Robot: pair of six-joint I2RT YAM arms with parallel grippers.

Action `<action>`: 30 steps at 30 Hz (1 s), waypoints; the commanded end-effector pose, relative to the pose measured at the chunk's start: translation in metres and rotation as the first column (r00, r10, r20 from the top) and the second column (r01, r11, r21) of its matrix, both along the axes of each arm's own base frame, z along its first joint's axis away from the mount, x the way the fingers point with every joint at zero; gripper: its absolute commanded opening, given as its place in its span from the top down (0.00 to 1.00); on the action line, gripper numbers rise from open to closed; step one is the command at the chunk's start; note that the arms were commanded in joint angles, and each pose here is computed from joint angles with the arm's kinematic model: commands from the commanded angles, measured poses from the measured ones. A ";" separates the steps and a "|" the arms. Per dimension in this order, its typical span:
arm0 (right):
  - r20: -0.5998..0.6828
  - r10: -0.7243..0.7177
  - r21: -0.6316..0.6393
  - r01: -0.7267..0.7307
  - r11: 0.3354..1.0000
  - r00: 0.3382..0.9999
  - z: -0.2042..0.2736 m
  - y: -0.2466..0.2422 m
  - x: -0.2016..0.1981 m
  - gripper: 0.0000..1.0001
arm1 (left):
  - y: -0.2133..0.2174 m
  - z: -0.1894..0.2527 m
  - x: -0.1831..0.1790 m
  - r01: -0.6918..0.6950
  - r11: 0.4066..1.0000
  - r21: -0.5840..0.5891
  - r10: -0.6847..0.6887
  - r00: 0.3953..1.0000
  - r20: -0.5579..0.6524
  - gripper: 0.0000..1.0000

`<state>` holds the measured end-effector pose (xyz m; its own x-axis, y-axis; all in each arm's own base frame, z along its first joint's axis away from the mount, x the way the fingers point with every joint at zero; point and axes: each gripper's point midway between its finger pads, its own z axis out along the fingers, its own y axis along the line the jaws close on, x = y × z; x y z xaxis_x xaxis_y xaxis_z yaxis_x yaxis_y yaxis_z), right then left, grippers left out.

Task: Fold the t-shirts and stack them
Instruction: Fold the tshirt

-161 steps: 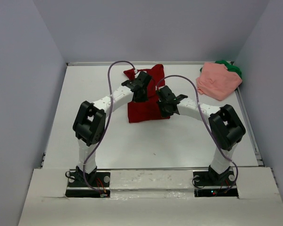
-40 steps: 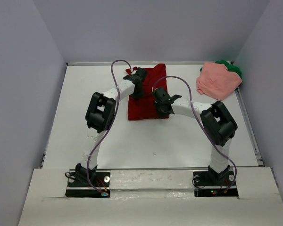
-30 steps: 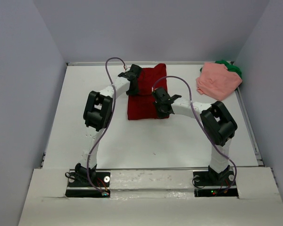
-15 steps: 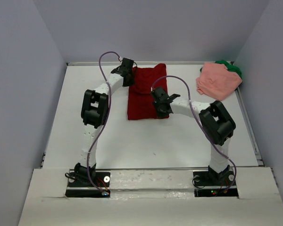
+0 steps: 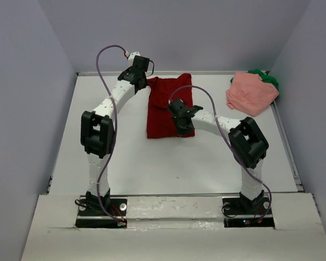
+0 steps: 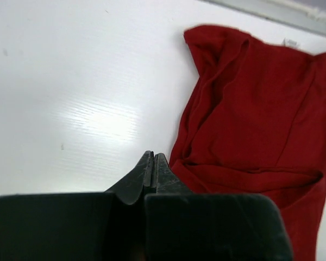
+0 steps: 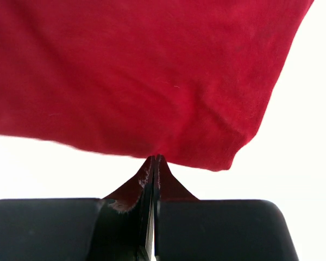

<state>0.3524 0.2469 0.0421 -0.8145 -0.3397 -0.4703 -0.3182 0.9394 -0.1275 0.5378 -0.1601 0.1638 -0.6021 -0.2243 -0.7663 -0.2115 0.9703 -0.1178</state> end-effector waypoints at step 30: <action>0.187 0.045 0.041 -0.053 0.998 0.981 0.049 0.054 0.158 1.00 | 0.065 0.124 -0.115 -0.101 0.995 -0.024 0.104 0.977 0.186 1.00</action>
